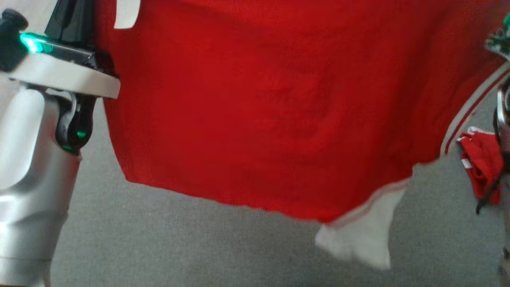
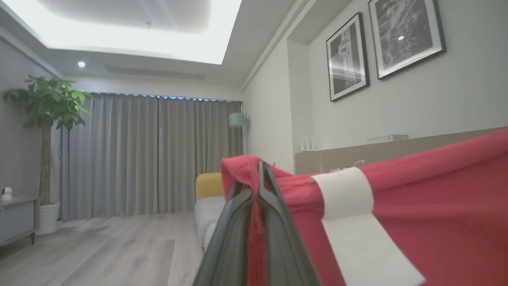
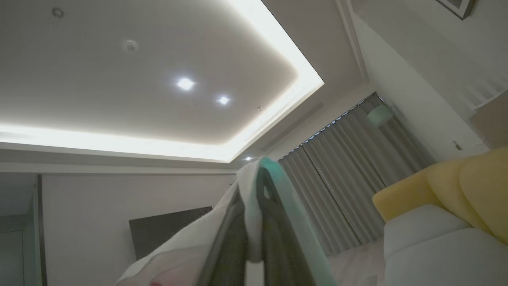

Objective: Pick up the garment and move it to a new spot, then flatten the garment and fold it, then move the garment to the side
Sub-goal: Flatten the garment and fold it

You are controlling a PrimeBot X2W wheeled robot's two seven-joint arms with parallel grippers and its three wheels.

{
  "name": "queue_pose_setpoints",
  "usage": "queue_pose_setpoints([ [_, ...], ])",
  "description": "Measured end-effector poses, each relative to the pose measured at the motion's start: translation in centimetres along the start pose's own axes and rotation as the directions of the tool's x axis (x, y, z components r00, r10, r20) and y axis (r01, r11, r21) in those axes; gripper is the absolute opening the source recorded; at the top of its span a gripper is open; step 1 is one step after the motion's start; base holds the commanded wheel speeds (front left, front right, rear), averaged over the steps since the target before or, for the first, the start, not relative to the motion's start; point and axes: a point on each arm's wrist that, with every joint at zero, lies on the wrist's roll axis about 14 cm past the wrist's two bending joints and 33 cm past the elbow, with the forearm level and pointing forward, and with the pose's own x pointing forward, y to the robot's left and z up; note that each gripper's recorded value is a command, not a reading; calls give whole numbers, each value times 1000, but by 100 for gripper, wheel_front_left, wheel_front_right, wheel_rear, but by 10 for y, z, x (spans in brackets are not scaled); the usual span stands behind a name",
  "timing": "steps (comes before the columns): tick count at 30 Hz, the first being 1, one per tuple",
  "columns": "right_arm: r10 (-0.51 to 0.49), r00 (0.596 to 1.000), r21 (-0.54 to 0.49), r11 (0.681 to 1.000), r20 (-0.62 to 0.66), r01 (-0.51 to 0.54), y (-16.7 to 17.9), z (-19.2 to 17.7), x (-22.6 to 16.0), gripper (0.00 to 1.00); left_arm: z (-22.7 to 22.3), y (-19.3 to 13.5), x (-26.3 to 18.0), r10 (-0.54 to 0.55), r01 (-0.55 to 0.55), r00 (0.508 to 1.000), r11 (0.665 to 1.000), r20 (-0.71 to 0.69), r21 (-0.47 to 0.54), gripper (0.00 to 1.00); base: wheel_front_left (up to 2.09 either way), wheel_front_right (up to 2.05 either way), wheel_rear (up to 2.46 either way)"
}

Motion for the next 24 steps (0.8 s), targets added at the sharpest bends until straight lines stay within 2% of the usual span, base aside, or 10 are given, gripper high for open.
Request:
queue_pose_setpoints([
  [5,-108,988,-46,994,-114,104,-45,-46,15,0,-47,17,8,51,-56,993,997,-105,-46,0,0,0,0],
  [8,-154,978,-89,986,-143,142,-68,-72,31,0,-71,34,20,104,-109,987,993,-119,-41,0,0,0,0],
  [10,-158,981,-117,982,-113,145,-76,-77,51,0,-76,46,34,135,-138,986,990,-93,-19,0,0,0,0],
  [14,-116,993,-194,974,-2,114,-80,-64,94,0,-68,62,71,157,-157,987,987,-10,11,0,0,0,0],
  [16,-112,993,-201,973,31,116,-85,-62,106,0,-64,66,84,167,-167,986,986,24,-3,0,0,0,0],
  [20,-167,986,-189,968,10,166,-110,-76,96,0,-77,70,87,188,-187,982,981,28,-44,0,0,0,0],
  [24,-258,961,-171,956,-98,239,-141,-111,48,0,-141,63,55,234,-247,967,958,-103,-145,0,0,0,0],
])
